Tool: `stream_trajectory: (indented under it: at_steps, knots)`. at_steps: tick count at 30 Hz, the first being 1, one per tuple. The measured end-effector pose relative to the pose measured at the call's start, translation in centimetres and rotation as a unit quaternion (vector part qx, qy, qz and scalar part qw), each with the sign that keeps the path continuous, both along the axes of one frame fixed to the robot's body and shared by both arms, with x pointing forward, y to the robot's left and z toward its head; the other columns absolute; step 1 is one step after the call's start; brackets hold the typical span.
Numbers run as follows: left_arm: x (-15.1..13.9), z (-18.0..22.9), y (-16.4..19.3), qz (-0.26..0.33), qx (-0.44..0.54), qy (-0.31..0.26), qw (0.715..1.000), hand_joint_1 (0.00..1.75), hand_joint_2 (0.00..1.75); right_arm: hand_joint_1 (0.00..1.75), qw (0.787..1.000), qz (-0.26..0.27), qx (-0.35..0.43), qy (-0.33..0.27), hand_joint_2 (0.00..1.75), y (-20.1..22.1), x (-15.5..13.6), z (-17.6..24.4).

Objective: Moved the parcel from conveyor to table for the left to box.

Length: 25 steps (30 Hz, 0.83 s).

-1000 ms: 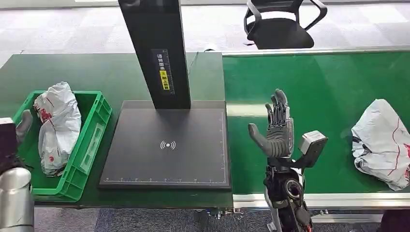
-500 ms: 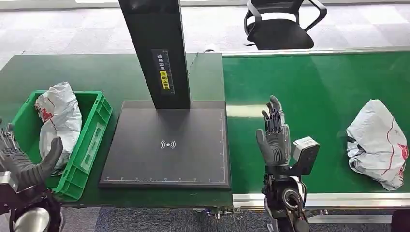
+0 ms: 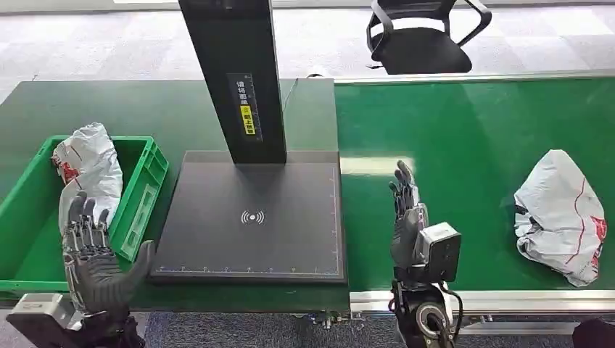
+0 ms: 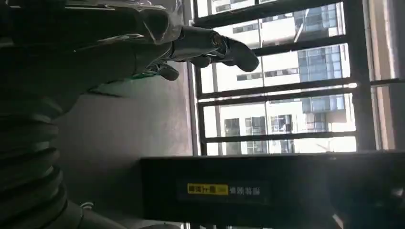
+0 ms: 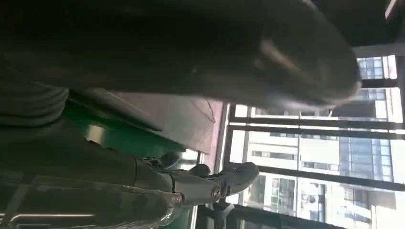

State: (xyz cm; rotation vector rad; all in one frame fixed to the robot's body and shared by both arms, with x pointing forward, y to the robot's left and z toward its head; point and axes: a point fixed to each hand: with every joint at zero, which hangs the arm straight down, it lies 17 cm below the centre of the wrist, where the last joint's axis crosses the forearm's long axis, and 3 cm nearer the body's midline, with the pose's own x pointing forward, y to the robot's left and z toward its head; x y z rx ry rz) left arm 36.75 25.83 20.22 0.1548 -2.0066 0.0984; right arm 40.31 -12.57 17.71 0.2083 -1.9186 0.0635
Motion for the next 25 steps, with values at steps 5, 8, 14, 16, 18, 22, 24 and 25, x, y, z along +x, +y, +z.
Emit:
stream_trajectory:
  at_steps: [5, 8, 14, 16, 18, 22, 24, 25]
  knots:
    - [-0.1, 0.2, -2.1, -0.022, -0.009, 0.003, 1.0, 0.0, 0.0, 0.0, 1.0, 0.014, 0.004, 0.005, 0.0, 1.7, -1.7, -0.3]
    - [-0.5, 0.6, -2.6, -0.023, -0.016, 0.001, 1.0, 0.0, 0.0, 0.0, 1.0, 0.027, 0.008, 0.002, 0.0, 3.0, -1.8, 0.2]
    - [-1.5, 0.7, -3.0, -0.021, -0.027, 0.003, 0.999, 0.0, 0.0, 0.0, 0.999, 0.036, 0.001, -0.005, 0.0, 3.6, -1.5, 0.8]
    - [-1.6, 0.7, -3.1, -0.021, -0.029, 0.004, 0.999, 0.0, 0.0, 0.0, 0.999, 0.037, 0.001, -0.005, 0.0, 3.7, -1.6, 0.8]
    - [-1.7, 0.8, -3.2, -0.021, -0.031, 0.003, 0.999, 0.0, 0.0, 0.0, 0.999, 0.038, 0.001, -0.006, 0.0, 3.8, -1.6, 0.9]
    - [-1.7, 0.9, -3.2, -0.021, -0.033, 0.002, 0.999, 0.0, 0.0, 0.0, 0.999, 0.038, 0.001, -0.007, 0.0, 3.8, -1.5, 1.0]
    - [-1.7, 0.9, -3.3, -0.021, -0.033, 0.002, 0.999, 0.0, 0.0, 0.0, 0.999, 0.038, 0.001, -0.007, 0.0, 3.8, -1.5, 1.0]
    - [-1.7, 0.9, -3.3, -0.021, -0.033, 0.002, 0.999, 0.0, 0.0, 0.0, 0.999, 0.038, 0.001, -0.007, 0.0, 3.8, -1.5, 1.0]
